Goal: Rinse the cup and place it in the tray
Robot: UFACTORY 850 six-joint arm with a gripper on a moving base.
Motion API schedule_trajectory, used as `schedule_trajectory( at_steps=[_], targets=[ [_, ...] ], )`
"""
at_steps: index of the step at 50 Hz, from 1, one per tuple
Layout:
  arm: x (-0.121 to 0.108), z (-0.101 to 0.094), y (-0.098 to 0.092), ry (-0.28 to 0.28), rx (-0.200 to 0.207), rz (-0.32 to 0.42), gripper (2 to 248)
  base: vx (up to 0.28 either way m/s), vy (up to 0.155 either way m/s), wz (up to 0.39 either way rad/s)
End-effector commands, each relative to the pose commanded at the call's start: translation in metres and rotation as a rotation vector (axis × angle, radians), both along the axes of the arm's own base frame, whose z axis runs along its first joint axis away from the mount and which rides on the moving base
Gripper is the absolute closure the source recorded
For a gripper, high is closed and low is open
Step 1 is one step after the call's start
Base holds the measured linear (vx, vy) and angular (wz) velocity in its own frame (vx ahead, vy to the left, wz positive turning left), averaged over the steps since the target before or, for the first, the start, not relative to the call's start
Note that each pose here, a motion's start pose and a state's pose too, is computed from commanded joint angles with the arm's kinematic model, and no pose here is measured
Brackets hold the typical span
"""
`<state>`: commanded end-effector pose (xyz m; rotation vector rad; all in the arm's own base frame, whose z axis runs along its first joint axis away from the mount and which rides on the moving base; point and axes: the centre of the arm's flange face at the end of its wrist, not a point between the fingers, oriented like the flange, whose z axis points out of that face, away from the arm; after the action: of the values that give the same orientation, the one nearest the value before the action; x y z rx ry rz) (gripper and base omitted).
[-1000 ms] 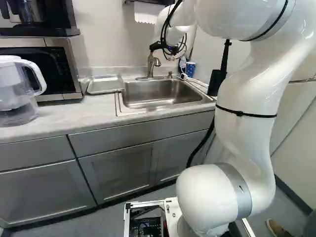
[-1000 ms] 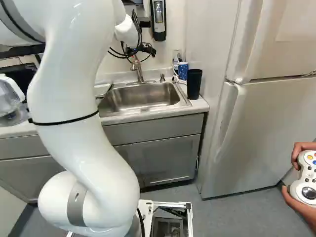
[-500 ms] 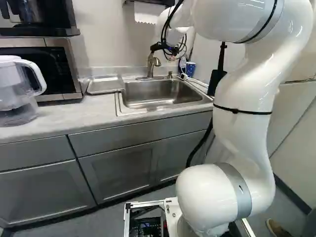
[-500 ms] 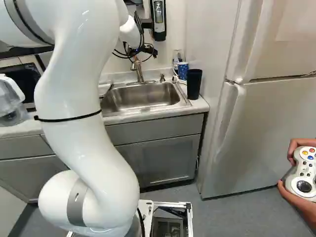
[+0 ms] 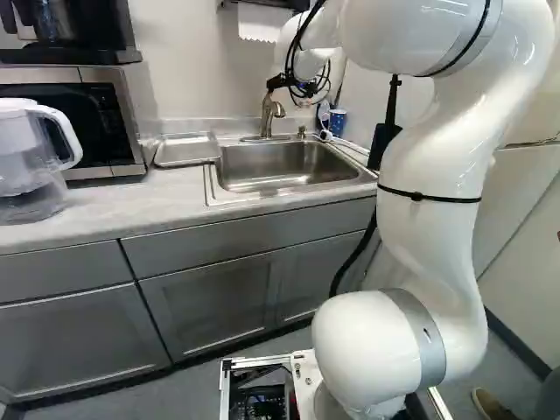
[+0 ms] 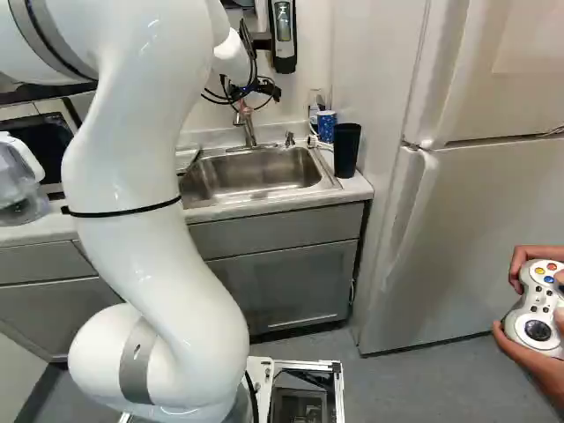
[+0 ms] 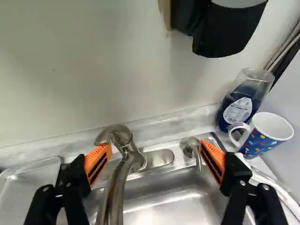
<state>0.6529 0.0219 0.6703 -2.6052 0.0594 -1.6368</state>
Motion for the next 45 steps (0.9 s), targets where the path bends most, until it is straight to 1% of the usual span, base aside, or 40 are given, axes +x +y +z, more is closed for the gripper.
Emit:
schedule_trajectory(
  at_steps=[8,12,34,45],
  targets=[
    [0.004,0.004,0.0,-0.052,0.0,-0.004,3,0.0,0.0,0.0],
    [0.008,0.005,0.0,-0.069,0.0,-0.004,3,0.0,0.0,0.0],
    [0.028,0.003,0.005,-0.08,0.001,0.002,3,0.0,0.0,0.0],
    [0.029,0.003,0.005,-0.081,0.001,0.002,3,0.0,0.0,0.0]
  ],
)
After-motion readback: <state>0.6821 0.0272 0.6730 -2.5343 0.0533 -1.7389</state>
